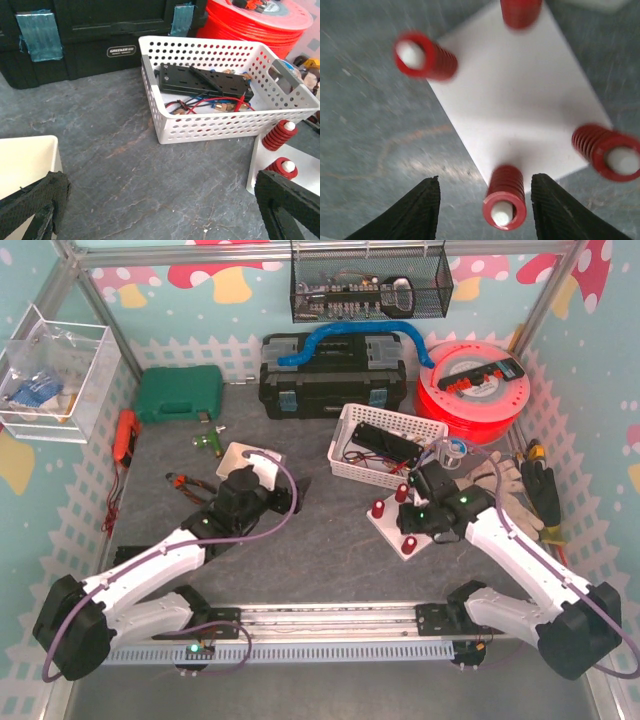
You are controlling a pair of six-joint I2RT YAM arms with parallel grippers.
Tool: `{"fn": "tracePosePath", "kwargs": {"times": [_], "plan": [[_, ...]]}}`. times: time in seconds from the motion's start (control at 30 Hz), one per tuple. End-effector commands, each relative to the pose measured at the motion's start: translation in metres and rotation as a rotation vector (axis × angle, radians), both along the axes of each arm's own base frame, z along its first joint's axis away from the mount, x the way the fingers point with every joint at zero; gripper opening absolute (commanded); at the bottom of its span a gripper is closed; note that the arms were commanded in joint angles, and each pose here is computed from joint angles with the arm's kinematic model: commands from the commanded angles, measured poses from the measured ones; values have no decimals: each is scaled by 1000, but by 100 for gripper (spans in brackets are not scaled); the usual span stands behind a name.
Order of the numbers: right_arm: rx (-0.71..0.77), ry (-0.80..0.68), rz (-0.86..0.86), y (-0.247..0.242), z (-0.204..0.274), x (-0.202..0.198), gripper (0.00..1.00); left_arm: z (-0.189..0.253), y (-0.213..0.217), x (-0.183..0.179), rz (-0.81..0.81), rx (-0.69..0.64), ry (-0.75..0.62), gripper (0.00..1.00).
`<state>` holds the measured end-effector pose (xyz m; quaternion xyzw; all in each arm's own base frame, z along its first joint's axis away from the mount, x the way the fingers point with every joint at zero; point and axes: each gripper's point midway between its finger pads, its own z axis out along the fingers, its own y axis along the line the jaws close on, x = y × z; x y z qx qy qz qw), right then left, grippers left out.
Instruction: Install the large spring
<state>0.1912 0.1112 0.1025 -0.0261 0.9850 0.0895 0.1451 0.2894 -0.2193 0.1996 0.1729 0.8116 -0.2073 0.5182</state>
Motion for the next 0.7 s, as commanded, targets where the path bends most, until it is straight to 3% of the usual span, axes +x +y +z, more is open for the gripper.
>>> {"fn": "tracePosePath", "kwargs": {"times": [0.0,0.1,0.13,0.2,0.33,0.43,0.67], "plan": [[67,-263,-84,7,76,49,55,17,6,6,54,-75,-44,99],[113,-537,-130,8,139,88,66,35,30,20,201,-81,-151,99],[115,-626,-155,5,158,98,73,41,31,20,197,-72,-204,99],[110,-795,-188,-2,188,114,98,52,37,21,205,-47,-315,99],[-14,-1099,-331,-39,219,129,99,54,66,29,327,50,-467,99],[-140,-1277,-388,-63,218,129,99,42,98,44,422,87,-457,99],[-370,-1262,-366,-122,145,138,99,3,164,47,501,1,-398,99]]}}
